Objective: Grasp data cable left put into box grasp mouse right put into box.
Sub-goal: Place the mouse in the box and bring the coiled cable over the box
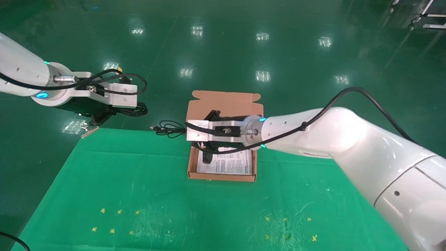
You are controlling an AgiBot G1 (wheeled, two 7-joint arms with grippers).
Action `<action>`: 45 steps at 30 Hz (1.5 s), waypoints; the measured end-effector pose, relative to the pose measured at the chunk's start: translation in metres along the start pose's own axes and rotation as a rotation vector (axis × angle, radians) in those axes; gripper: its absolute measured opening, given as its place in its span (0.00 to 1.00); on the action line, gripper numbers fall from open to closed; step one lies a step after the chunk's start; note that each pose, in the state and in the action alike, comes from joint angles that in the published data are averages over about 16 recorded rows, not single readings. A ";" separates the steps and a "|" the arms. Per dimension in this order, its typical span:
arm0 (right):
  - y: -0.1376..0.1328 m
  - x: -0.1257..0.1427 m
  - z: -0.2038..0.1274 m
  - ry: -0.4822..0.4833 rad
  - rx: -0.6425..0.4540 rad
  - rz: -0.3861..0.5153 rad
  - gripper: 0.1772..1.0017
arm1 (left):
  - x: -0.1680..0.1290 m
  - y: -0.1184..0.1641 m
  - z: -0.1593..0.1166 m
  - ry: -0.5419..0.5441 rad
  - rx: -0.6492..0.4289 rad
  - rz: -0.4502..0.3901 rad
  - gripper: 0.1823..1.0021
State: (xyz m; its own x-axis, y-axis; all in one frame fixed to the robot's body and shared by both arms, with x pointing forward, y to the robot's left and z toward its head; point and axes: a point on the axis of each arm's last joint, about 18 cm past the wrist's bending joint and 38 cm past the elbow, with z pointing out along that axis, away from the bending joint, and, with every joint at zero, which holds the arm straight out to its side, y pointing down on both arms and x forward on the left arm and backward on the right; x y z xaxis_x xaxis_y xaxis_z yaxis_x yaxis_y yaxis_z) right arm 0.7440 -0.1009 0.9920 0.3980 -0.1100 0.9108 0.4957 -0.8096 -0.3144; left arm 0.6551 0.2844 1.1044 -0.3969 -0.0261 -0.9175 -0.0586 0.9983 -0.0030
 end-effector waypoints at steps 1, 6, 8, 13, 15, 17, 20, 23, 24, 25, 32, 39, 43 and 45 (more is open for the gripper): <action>0.003 -0.001 0.000 -0.001 -0.010 0.020 0.03 | 0.000 0.000 0.000 0.000 0.000 0.000 0.09; 0.022 -0.004 0.001 -0.004 -0.072 0.116 0.03 | 0.000 0.000 0.000 0.000 0.000 0.000 0.09; 0.029 -0.004 0.000 -0.003 -0.096 0.144 0.03 | 0.000 0.000 0.000 0.000 0.000 0.000 0.09; 0.040 -0.004 -0.002 -0.003 -0.147 0.180 0.03 | 0.000 0.000 0.000 0.000 0.000 0.000 0.09; 0.043 -0.003 -0.003 -0.004 -0.161 0.181 0.03 | 0.000 0.000 0.000 0.000 0.000 0.000 0.09; 0.044 -0.003 -0.003 -0.005 -0.170 0.179 0.03 | 0.000 0.000 0.000 0.000 0.000 0.000 0.09; 0.045 -0.003 -0.004 -0.007 -0.178 0.172 0.03 | 0.000 0.000 0.000 0.000 0.000 0.000 0.09; 0.046 -0.003 -0.005 -0.009 -0.181 0.164 0.03 | 0.001 -0.002 0.001 0.002 0.004 0.002 0.09; 0.046 -0.003 -0.006 -0.010 -0.182 0.163 0.03 | 0.001 -0.003 0.002 0.002 0.007 0.003 0.09; 0.047 -0.003 -0.006 -0.009 -0.182 0.162 0.03 | 0.002 -0.004 0.003 0.003 0.011 0.004 0.09; 0.054 0.009 -0.019 0.021 -0.180 0.167 0.07 | 0.010 -0.027 0.019 0.015 0.071 0.034 0.09; 0.082 0.042 -0.058 0.114 -0.205 0.184 0.19 | 0.024 -0.077 0.056 0.028 0.199 0.079 0.09; 0.102 0.067 -0.091 0.186 -0.233 0.193 0.30 | 0.035 -0.107 0.080 0.026 0.278 0.103 0.09; 0.111 0.078 -0.108 0.218 -0.248 0.197 0.37 | 0.041 -0.120 0.092 0.022 0.313 0.110 0.09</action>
State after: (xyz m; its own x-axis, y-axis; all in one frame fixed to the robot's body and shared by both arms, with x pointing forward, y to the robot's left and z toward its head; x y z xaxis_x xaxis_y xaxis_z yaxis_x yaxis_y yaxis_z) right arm 0.7463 -0.2617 1.0568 0.2799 -0.3761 0.8833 0.2133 -0.8727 -0.4392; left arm 0.7298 0.1679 1.0303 -0.4046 0.0855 -0.9105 0.2689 0.9627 -0.0292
